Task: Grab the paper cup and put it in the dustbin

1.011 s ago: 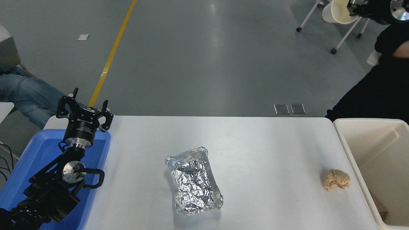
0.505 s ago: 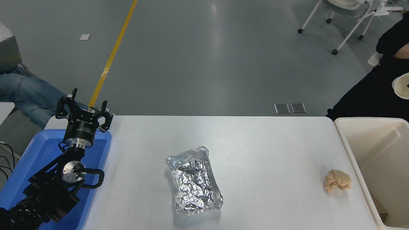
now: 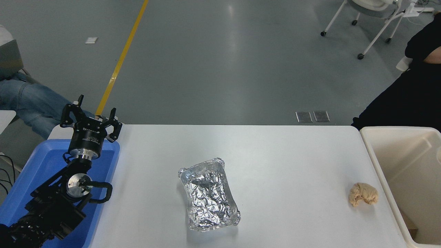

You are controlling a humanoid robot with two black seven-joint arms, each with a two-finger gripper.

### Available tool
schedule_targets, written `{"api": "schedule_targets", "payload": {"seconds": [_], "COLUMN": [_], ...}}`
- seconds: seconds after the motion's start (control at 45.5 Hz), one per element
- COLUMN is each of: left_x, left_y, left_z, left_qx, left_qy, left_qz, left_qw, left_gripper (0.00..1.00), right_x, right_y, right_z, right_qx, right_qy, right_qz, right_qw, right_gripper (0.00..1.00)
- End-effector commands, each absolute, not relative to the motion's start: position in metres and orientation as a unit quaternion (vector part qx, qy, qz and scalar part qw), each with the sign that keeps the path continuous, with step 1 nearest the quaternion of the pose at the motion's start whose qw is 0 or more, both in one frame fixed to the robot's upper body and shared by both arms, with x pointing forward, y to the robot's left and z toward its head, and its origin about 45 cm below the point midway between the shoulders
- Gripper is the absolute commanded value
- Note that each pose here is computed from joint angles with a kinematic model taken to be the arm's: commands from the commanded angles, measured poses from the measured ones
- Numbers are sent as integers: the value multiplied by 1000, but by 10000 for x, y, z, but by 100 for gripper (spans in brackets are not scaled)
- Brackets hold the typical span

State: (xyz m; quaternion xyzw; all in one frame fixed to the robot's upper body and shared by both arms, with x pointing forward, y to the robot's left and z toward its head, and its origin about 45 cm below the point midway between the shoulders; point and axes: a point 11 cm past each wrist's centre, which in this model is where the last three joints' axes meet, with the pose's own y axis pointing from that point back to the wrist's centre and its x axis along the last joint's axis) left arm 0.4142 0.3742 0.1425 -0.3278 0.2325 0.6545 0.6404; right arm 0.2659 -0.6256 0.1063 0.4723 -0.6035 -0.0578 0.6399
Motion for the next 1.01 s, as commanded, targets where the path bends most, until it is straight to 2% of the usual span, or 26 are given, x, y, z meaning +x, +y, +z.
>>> {"api": "schedule_targets", "payload": {"seconds": [0.0,0.198,0.308,0.527,0.725,0.813,0.989], "left_x": [4142,4142,4142,4142,4142,4142,4142], "left_y": [3742,3742,3742,3742,3742,3742,3742], "left_z": [1425,1425,1425,1425,1425,1425,1425], "left_qx": [-328,-328,-328,-328,-328,-328,-328], "left_qy": [232,232,232,232,232,232,232], "left_qz": [655,655,655,655,655,655,655], "left_qw": [640,640,640,640,640,640,640], "left_gripper": [99,99,99,99,99,99,99], "right_x": [2415,2467,2592,3756,4615,4852,5035], "right_y": [-6223,-6103,-6084,-5732,-4641,-4087,-3141], "right_z": [836,758,831,1684,2188,2337,2479], "right_qx": [471,487,490,535,650,688,732], "right_qy": [-614,-600,-606,-651,-546,-483,-349], "right_qz": [-92,-96,-87,-6,46,74,121], "right_qw": [626,627,621,538,526,536,572], "right_gripper": [100,100,100,100,100,100,100]}}
